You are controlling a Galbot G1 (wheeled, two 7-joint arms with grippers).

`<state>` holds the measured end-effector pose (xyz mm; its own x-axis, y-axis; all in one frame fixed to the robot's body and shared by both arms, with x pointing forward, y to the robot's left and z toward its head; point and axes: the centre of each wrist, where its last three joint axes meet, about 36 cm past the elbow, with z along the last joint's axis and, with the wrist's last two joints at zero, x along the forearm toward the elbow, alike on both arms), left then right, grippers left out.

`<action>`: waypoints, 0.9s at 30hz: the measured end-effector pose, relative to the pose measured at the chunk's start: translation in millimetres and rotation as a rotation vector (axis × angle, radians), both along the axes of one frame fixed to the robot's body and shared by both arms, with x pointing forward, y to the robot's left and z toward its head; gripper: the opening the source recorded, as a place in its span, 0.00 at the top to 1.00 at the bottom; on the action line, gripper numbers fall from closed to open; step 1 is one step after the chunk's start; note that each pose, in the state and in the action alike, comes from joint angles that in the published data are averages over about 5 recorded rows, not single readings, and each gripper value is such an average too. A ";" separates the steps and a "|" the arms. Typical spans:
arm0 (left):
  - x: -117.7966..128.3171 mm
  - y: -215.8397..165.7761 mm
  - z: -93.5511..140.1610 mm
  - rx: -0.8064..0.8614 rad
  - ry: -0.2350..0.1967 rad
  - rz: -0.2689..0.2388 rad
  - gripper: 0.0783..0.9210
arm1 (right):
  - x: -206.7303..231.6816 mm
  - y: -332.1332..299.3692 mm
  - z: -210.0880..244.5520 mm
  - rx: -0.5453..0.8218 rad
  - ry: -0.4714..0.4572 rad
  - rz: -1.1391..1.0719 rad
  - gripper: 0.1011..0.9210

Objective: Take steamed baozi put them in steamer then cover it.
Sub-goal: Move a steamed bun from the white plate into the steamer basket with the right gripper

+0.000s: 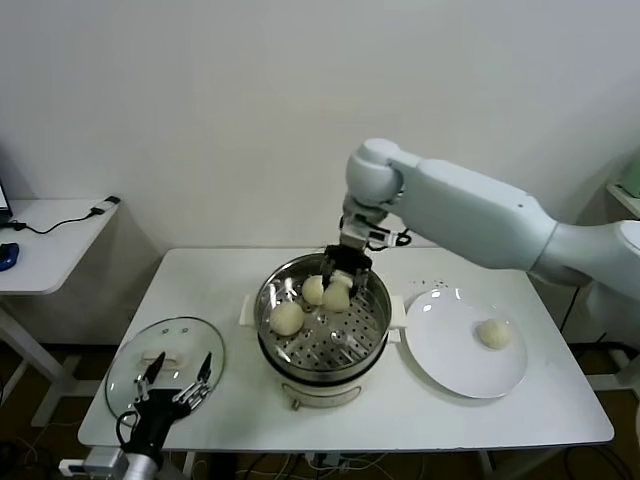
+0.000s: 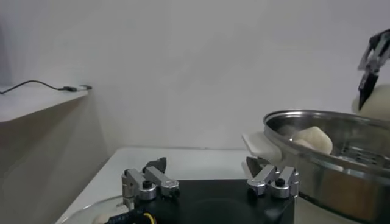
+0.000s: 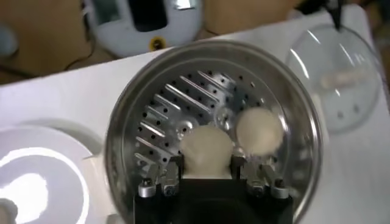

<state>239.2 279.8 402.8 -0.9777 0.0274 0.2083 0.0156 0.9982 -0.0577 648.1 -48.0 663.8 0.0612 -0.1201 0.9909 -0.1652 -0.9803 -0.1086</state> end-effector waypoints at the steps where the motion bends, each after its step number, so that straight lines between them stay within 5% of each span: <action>1: 0.1 0.3 0.2 -0.001 -0.001 0.001 0.12 | -2.6 6.0 -3.4 -0.010 -0.003 0.035 0.48; 27: 6.1 3.3 -2.1 -0.020 -0.008 0.006 0.12 | -49.3 66.5 -73.2 -0.117 0.013 0.360 0.48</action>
